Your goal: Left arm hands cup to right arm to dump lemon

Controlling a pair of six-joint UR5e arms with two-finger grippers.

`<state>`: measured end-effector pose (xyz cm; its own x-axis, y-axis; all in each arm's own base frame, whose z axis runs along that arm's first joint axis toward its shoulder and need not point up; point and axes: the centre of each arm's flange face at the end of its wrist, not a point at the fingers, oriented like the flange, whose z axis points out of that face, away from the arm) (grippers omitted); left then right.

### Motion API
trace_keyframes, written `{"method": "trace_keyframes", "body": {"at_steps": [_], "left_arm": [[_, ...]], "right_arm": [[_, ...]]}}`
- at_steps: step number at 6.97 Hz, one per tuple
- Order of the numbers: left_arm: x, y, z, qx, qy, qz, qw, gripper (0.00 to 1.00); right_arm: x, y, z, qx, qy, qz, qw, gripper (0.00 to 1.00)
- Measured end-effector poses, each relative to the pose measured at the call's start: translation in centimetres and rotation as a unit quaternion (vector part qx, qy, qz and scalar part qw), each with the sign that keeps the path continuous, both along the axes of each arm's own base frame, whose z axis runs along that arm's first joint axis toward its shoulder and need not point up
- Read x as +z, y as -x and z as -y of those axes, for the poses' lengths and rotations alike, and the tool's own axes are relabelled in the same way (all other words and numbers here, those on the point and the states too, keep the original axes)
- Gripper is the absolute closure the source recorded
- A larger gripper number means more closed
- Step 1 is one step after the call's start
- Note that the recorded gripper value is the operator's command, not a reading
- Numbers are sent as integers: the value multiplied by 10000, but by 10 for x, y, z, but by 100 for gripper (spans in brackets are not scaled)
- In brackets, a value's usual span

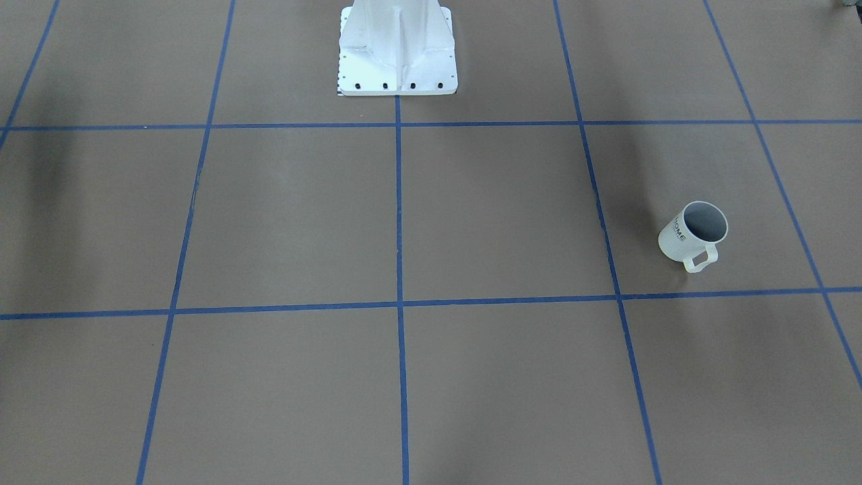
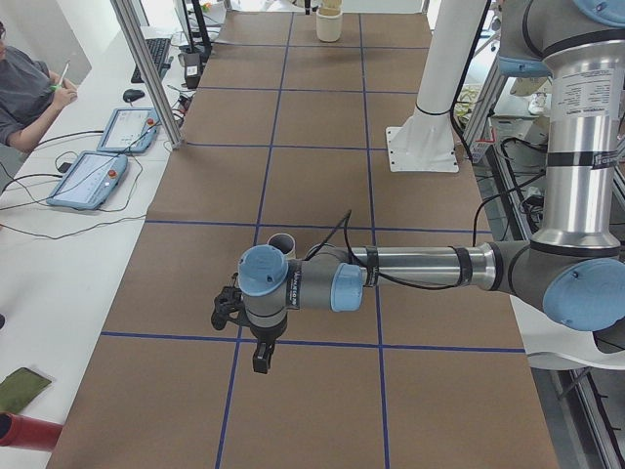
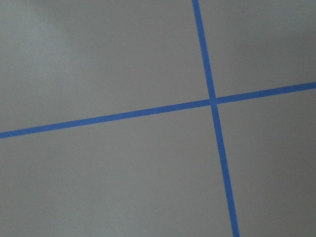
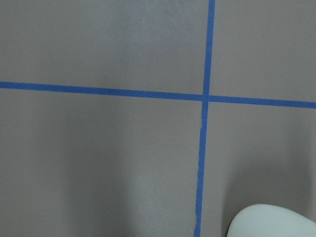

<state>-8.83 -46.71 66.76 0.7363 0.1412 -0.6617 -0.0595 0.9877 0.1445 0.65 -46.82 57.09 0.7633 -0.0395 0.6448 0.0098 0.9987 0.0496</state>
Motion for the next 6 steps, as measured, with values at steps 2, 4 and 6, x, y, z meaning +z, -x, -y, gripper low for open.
{"method": "trace_keyframes", "body": {"at_steps": [2,4,6], "left_arm": [[-5,-2,-4,-98,59,-136,9998,0],[-11,-3,-1,-330,75,-175,9993,0],[-7,-4,-1,-381,48,-275,9989,0]], "right_arm": [[6,-1,-5,8,42,-13,10000,0],[6,0,-2,7,38,-20,10000,0],[5,1,0,3,26,-21,10000,0]]}}
